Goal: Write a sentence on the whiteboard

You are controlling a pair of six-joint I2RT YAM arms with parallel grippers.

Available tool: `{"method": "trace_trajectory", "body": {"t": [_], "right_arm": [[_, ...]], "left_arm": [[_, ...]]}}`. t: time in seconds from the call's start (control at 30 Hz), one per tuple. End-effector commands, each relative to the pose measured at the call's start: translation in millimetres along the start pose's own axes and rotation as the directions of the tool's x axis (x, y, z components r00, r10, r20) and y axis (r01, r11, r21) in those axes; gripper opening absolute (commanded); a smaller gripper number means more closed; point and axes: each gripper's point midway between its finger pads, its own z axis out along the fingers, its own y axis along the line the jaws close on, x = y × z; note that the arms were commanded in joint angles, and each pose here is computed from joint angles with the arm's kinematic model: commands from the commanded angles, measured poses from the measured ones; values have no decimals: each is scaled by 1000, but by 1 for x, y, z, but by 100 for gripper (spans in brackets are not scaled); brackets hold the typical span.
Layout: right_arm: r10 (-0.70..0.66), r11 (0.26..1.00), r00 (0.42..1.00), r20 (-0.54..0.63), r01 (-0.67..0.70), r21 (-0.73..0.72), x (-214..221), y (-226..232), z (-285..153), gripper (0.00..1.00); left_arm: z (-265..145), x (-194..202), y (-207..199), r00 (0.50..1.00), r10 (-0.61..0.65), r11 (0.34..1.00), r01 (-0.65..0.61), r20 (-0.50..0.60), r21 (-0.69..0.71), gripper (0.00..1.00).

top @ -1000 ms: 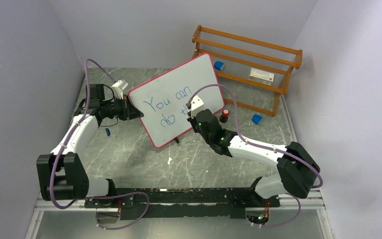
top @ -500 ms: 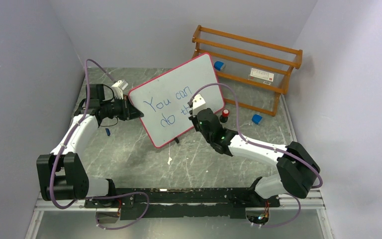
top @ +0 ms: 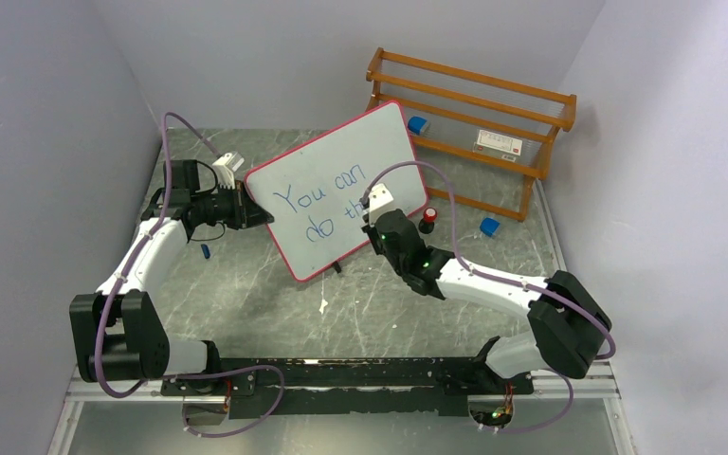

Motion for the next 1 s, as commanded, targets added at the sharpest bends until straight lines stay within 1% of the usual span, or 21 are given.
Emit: {"method": "trace_trajectory", "body": {"t": [0.0,0.33,0.57,0.8,0.87,0.97], "right_arm": [[21,1000,1000,-2,-21,15,3,-6,-4,0],[24,999,1000,2,-24,24,4,-8,-7,0],[40,998,998,42,-42,36,-9,-14,-12,0],[67,997,996,67,-70,37,-14,-22,-10,0],[99,994,992,74,-101,31,-17,-23,-9,0],[111,993,991,81,-113,26,-19,-24,-8,0]], "left_arm": [[2,11,48,997,55,974,-63,-46,-215,5],[1,12,49,997,53,973,-63,-49,-222,5],[1,11,50,997,54,973,-63,-48,-224,5],[2,11,50,997,53,973,-63,-49,-224,5],[2,12,50,997,52,973,-62,-49,-224,5],[2,11,49,997,52,973,-62,-48,-222,5]]}}
